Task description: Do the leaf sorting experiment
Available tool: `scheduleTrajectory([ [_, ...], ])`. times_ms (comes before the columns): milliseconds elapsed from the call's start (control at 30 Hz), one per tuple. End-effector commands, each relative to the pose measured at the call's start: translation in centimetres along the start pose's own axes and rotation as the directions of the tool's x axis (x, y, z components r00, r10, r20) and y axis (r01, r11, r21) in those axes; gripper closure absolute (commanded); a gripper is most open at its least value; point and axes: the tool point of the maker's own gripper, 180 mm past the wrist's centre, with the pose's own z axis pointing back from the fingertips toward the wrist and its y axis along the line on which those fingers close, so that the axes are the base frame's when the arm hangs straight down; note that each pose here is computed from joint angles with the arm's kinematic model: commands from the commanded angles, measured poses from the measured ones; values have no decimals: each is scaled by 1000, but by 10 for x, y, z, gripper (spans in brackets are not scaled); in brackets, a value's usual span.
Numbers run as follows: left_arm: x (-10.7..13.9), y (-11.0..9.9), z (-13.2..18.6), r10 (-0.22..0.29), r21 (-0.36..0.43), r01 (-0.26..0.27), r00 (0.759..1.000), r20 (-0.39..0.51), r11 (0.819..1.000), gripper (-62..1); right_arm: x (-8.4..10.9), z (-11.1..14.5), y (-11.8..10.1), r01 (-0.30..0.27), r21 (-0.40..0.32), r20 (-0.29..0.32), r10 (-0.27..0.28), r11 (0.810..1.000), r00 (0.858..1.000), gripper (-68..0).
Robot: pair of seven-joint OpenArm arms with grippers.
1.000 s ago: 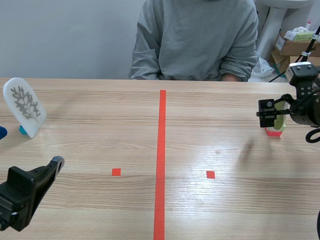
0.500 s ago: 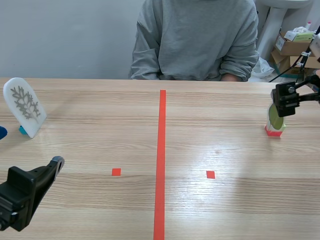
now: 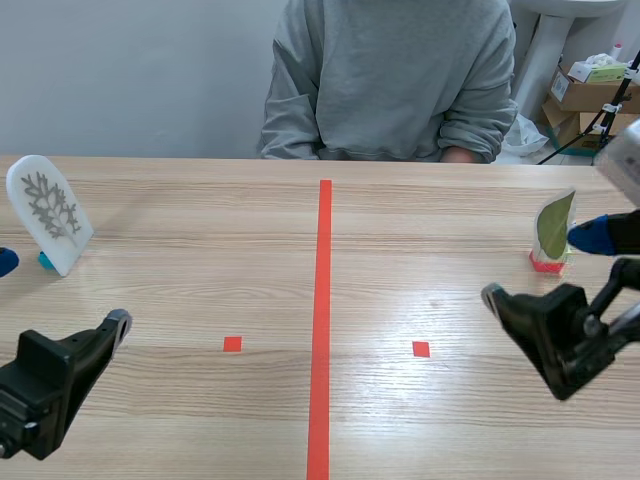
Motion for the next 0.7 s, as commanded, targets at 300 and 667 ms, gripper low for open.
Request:
scheduleTrajectory([
  [300,8,0,-1,-1,1,1,1000,28,1000,-623,4,8,16,-17,54,-20,19,998,1000,-578],
  [667,8,0,-1,-3,2,3,1000,26,1000,-623,3,5,39,-22,146,-29,27,989,999,-578],
])
